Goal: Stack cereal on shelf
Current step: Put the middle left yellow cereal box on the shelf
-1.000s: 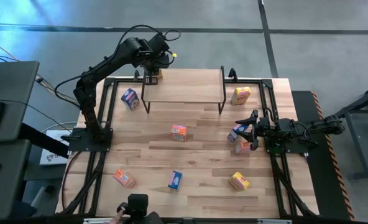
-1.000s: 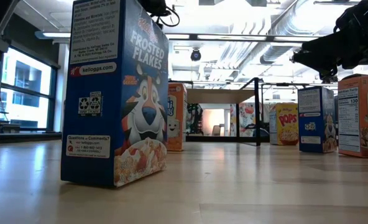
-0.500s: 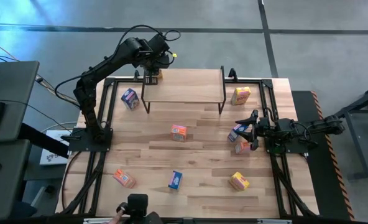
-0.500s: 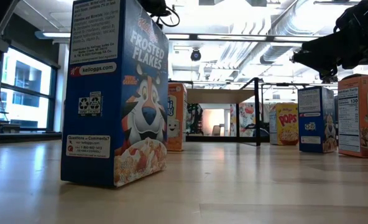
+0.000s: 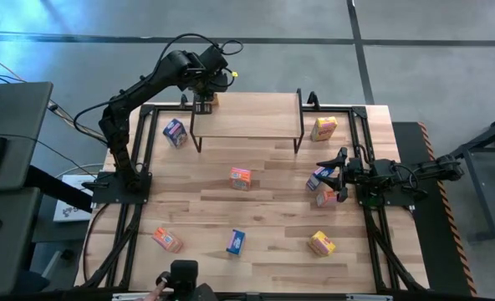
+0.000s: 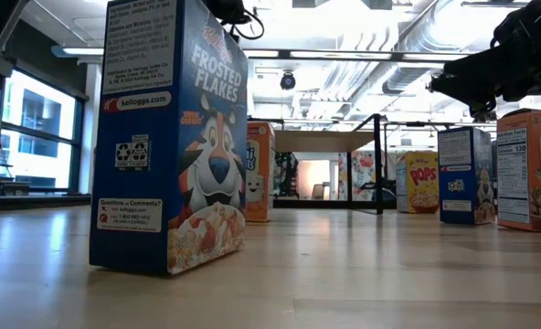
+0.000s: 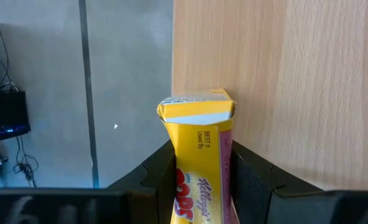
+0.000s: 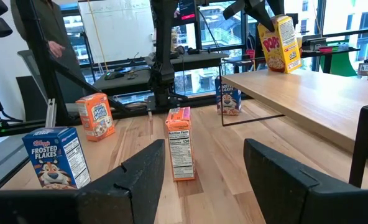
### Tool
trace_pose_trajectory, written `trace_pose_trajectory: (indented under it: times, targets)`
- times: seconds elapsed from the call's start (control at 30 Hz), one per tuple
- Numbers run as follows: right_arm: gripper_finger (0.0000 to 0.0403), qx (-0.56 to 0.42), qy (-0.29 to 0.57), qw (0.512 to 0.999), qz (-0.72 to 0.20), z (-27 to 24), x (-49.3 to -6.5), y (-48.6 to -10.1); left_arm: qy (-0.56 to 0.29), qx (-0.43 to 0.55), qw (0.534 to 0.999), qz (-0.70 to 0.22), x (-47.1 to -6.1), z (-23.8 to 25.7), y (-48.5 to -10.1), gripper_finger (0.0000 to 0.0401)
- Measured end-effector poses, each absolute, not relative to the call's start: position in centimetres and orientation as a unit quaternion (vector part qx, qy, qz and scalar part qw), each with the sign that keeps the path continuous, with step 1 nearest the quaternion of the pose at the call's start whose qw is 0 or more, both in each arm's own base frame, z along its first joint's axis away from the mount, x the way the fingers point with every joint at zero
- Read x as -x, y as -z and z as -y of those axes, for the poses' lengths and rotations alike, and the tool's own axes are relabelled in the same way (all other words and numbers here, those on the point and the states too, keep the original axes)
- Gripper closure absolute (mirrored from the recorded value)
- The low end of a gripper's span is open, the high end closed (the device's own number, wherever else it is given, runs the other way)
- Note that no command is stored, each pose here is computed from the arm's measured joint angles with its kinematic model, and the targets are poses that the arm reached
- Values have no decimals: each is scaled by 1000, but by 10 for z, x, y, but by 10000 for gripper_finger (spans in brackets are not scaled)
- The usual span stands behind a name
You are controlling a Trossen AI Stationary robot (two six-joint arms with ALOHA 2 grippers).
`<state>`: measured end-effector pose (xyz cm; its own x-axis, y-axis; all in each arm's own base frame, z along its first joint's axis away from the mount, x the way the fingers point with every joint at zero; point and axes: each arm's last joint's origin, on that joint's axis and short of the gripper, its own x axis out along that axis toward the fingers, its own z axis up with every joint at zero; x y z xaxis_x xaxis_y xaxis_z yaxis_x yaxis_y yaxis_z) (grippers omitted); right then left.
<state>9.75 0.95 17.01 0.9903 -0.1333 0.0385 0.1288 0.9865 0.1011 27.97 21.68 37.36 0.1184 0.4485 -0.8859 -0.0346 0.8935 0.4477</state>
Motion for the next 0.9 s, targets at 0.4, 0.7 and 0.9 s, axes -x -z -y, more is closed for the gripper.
trace_pose_trajectory:
  times: [0.4,0.7,0.9]
  targets:
    - [192,-49,66,996,22,-10,-97,-170,-142,-160,744,-633,-273,-217,-378,286]
    - [192,-49,66,996,22,-10,-97,-170,-143,-142,759,-620,-267,-225,-379,277]
    - [192,-49,66,996,22,-10,-97,-170,-150,-140,761,-615,-266,-228,-380,245]
